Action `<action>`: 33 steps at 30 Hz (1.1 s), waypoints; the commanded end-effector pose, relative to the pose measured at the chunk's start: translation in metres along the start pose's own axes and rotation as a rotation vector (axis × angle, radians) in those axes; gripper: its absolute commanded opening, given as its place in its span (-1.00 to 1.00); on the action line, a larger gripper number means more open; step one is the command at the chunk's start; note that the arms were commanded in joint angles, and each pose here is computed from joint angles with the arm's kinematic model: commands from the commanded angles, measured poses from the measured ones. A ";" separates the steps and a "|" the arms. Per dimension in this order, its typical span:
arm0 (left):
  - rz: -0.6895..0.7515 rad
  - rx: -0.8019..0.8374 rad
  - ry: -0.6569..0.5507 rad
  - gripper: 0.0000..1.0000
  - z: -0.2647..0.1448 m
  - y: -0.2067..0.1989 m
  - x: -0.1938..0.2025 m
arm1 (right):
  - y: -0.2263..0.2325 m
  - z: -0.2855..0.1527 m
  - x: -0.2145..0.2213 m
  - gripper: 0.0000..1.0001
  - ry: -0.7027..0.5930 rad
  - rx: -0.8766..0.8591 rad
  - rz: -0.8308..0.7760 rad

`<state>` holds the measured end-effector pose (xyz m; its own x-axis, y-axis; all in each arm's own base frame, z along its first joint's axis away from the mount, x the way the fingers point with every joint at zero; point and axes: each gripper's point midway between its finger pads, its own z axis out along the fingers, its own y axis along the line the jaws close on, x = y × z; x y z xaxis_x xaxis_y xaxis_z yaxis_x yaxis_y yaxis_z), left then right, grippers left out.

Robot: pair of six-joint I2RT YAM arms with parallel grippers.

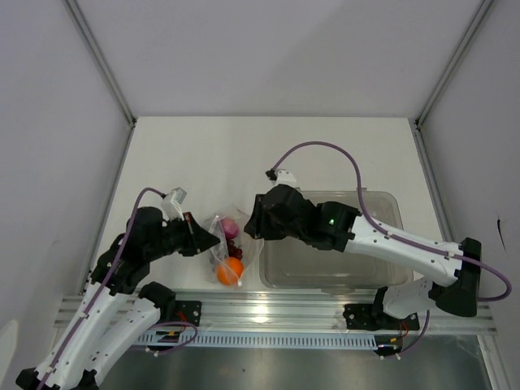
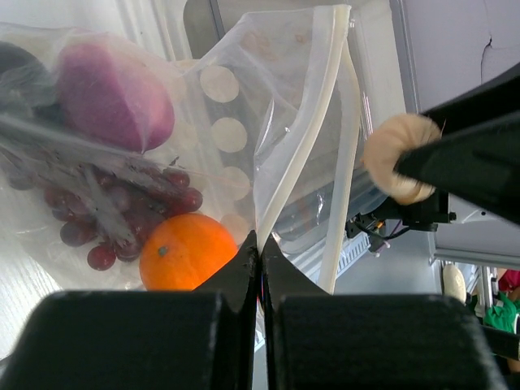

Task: Place the food in the zip-top bag and seal the zipper
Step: Place the fake vegetable in the zipper food storage bag.

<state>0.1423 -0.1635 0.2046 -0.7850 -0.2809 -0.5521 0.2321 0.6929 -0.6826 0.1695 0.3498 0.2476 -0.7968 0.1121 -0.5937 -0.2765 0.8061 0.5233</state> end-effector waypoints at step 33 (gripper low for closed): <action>0.006 0.036 -0.027 -0.99 -0.011 -0.022 -0.016 | 0.058 -0.016 0.023 0.84 0.036 -0.145 -0.332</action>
<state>0.1400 -0.1627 0.2112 -0.7950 -0.2825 -0.5368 0.2158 0.6953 -0.6855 0.1392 0.4004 0.2348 -0.7253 -0.1750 -0.6658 -0.5348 0.7523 0.3848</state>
